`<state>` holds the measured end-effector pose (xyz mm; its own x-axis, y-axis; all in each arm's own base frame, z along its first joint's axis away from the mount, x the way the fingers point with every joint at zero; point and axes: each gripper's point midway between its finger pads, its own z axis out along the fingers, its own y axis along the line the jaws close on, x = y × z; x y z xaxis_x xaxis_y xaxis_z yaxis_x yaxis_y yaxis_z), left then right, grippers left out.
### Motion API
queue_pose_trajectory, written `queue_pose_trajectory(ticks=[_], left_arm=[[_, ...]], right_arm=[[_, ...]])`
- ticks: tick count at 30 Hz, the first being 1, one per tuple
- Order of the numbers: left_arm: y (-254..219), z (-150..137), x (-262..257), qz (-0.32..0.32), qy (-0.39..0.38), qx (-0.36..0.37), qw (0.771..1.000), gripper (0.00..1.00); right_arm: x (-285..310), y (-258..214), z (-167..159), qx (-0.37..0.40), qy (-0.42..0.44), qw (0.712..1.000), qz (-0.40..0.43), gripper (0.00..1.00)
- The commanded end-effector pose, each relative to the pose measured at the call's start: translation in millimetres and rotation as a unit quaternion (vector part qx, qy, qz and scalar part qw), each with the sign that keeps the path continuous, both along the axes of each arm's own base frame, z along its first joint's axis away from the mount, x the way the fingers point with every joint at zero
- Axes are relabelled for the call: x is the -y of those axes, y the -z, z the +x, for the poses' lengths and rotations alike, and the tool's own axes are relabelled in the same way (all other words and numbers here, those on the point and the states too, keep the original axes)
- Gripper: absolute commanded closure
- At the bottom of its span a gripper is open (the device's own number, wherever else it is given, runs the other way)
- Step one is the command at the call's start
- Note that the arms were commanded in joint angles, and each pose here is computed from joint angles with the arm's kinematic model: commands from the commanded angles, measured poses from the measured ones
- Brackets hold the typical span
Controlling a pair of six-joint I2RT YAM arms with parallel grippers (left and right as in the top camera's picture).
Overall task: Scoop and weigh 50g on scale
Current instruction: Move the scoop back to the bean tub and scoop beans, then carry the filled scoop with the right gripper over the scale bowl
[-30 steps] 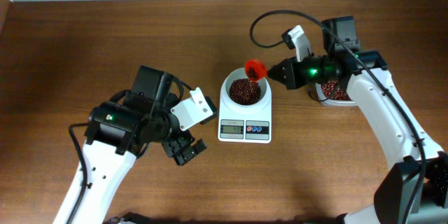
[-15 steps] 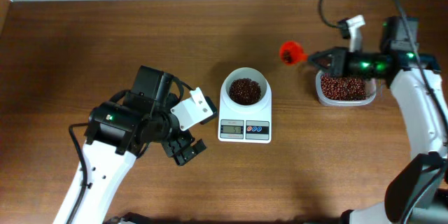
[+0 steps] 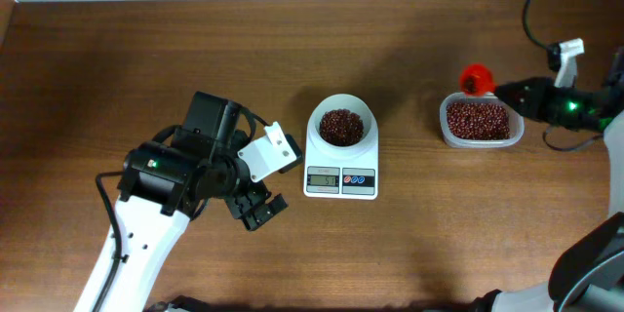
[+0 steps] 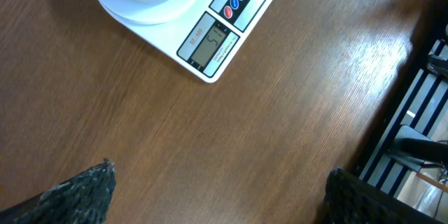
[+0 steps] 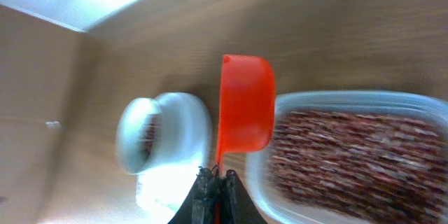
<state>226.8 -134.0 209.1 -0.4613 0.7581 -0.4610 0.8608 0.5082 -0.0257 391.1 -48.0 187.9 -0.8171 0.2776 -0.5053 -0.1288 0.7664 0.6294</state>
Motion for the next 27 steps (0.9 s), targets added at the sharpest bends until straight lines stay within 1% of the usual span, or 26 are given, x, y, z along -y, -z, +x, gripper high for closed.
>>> queue_pose_trajectory(ticks=[1, 4, 6, 10, 12, 14, 15, 17, 20, 21, 22, 24, 25, 26, 27], left_arm=[[2.1, -0.1, -1.6, 0.003, 0.004, -0.001, 1.000, 0.01], [2.1, -0.1, -1.6, 0.003, 0.004, -0.001, 1.000, 0.01], [2.1, -0.1, -1.6, 0.003, 0.004, -0.001, 1.000, 0.01], [2.1, -0.1, -1.6, 0.003, 0.004, -0.001, 1.000, 0.01], [2.1, -0.1, -1.6, 0.003, 0.004, -0.001, 1.000, 0.01], [2.1, -0.1, -1.6, 0.003, 0.004, -0.001, 1.000, 0.01], [2.1, -0.1, -1.6, 0.003, 0.004, -0.001, 1.000, 0.01], [2.1, -0.1, -1.6, 0.003, 0.004, -0.001, 1.000, 0.01], [2.1, -0.1, -1.6, 0.003, 0.004, -0.001, 1.000, 0.01], [2.1, -0.1, -1.6, 0.003, 0.004, -0.001, 1.000, 0.01], [2.1, -0.1, -1.6, 0.003, 0.004, -0.001, 1.000, 0.01], [2.1, -0.1, -1.6, 0.003, 0.004, -0.001, 1.000, 0.01], [2.1, -0.1, -1.6, 0.003, 0.004, -0.001, 1.000, 0.01], [2.1, -0.1, -1.6, 0.003, 0.004, -0.001, 1.000, 0.01], [2.1, -0.1, -1.6, 0.003, 0.004, -0.001, 1.000, 0.01]], right_arm=[[25.9, 3.3, -2.1, 0.002, 0.011, 0.992, -0.124, 0.96], [36.3, 1.6, -6.2, -0.010, 0.028, 0.982, -0.188, 0.96], [41.9, -4.0, -12.9, -0.023, 0.044, 0.966, -0.253, 0.96], [33.3, -10.7, -15.6, -0.035, 0.042, 0.932, -0.359, 0.96], [25.6, -2.6, -16.9, -0.061, 0.029, 0.902, -0.427, 0.96], [20.6, 1.5, -16.8, -0.072, 0.020, 0.885, -0.459, 0.96], [18.9, 2.3, -17.1, -0.077, 0.017, 0.871, -0.484, 0.96], [17.5, 0.4, -16.1, -0.077, 0.018, 0.860, -0.505, 0.96], [16.6, -0.8, -15.3, -0.074, 0.018, 0.859, -0.506, 0.96], [13.5, -3.8, -12.4, -0.064, 0.023, 0.865, -0.497, 0.96], [3.4, -8.9, -7.5, -0.045, 0.018, 0.880, -0.473, 0.96], [-38.5, -30.2, 6.4, 0.023, -0.027, 0.923, -0.382, 0.96], [-59.6, -43.4, 12.1, 0.059, -0.052, 0.939, -0.336, 0.96], [-76.6, -53.3, 15.3, 0.088, -0.074, 0.948, -0.297, 0.96], [-101.6, -66.1, 16.4, 0.125, -0.110, 0.957, -0.238, 0.96]])
